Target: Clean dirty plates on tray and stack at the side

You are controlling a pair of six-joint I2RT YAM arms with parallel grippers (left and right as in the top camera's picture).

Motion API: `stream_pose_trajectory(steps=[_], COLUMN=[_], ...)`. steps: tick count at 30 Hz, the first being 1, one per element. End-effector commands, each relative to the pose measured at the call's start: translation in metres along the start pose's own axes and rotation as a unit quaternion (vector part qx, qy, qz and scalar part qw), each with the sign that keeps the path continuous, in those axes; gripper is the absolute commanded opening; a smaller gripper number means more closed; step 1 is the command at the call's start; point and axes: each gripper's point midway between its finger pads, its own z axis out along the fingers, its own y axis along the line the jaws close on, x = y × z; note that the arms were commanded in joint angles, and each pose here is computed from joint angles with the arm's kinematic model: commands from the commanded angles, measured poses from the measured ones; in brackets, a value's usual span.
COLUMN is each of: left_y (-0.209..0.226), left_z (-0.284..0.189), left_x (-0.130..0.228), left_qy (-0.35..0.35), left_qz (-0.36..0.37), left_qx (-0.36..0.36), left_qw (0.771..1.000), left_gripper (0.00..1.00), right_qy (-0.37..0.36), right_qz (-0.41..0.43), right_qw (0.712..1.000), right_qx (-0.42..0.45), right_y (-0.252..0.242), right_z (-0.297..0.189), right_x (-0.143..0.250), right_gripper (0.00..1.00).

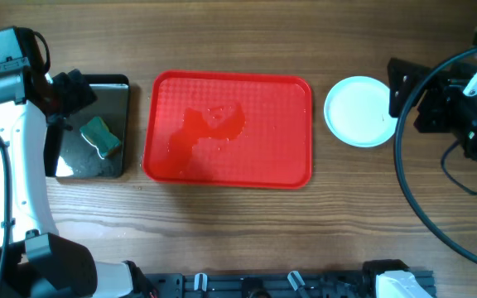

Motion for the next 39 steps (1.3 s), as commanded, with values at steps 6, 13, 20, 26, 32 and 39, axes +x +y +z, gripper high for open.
stream_pose_trajectory(steps=[6,13,20,26,32,39], left_y=[0.0,0.0,0.0,0.0,0.0,0.0], left_z=[0.002,0.002,0.002,0.002,0.002,0.002], left_x=[-0.001,-0.001,-0.001,-0.001,-0.001,-0.001], left_qy=[0.001,0.001,0.001,0.001,0.001,0.001], left_qz=[-0.005,-0.005,-0.005,-0.005,-0.005,-0.005], left_qx=[-0.002,-0.002,-0.002,-0.002,-0.002,-0.002], left_qw=[1.0,1.0,1.0,1.0,1.0,1.0], left_gripper=[1.0,1.0,1.0,1.0,1.0,1.0], right_qy=[-0.064,-0.182,-0.236,-0.244,-0.228,-0.228], right_qz=[-0.039,-0.046,-0.064,-0.065,-0.064,-0.063], right_qw=[0.997,0.982,0.968,0.966,0.97,0.97], right_qx=[0.03,0.008,-0.052,-0.053,-0.05,-0.048], right_y=[-0.019,-0.037,-0.035,-0.043,-0.048,-0.049], right_z=[0.026,0.041,0.063,0.077,0.089,0.089], right_x=[0.015,0.116,0.199,0.234,0.254,0.254], right_gripper=[0.99,1.0,1.0,1.0,1.0,1.0])
